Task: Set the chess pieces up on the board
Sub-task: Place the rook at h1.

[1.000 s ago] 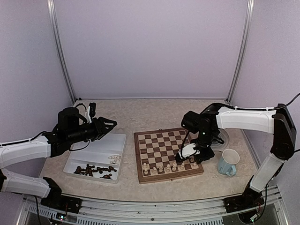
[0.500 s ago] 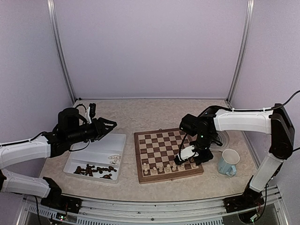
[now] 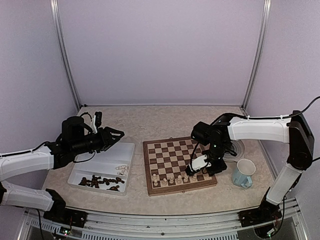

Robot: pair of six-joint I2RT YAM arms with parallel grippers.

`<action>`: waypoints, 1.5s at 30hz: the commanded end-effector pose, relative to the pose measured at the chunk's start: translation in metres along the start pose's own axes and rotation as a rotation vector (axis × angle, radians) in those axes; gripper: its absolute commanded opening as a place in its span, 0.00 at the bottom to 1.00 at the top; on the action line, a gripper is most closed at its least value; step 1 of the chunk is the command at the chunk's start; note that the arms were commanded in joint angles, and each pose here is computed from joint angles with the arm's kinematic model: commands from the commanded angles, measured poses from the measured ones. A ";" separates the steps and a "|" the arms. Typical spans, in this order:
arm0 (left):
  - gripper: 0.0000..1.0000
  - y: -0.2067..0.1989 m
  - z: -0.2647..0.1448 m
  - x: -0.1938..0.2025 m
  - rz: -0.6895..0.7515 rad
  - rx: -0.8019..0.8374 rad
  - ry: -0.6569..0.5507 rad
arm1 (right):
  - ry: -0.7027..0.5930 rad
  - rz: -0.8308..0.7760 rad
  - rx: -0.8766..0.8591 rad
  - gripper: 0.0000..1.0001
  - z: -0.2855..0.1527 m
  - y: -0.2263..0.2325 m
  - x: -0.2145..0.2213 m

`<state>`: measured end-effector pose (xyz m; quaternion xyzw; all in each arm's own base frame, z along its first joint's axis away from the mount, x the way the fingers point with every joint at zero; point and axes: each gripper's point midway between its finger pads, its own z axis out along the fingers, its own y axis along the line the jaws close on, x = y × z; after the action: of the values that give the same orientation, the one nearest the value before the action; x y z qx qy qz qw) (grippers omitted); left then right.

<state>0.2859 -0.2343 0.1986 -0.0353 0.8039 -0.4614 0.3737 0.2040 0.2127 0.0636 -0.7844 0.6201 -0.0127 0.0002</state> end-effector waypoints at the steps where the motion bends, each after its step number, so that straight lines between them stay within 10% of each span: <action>1: 0.46 0.001 -0.004 -0.004 0.004 0.001 -0.021 | -0.004 -0.007 -0.012 0.21 0.003 0.004 -0.005; 45: 0.46 0.004 -0.005 0.003 -0.014 0.004 -0.003 | -0.049 -0.015 -0.012 0.18 -0.003 0.005 -0.022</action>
<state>0.2825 -0.2330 0.1915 -0.0402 0.8072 -0.4619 0.3654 0.1972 0.2249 0.0620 -0.7840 0.6207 -0.0001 0.0046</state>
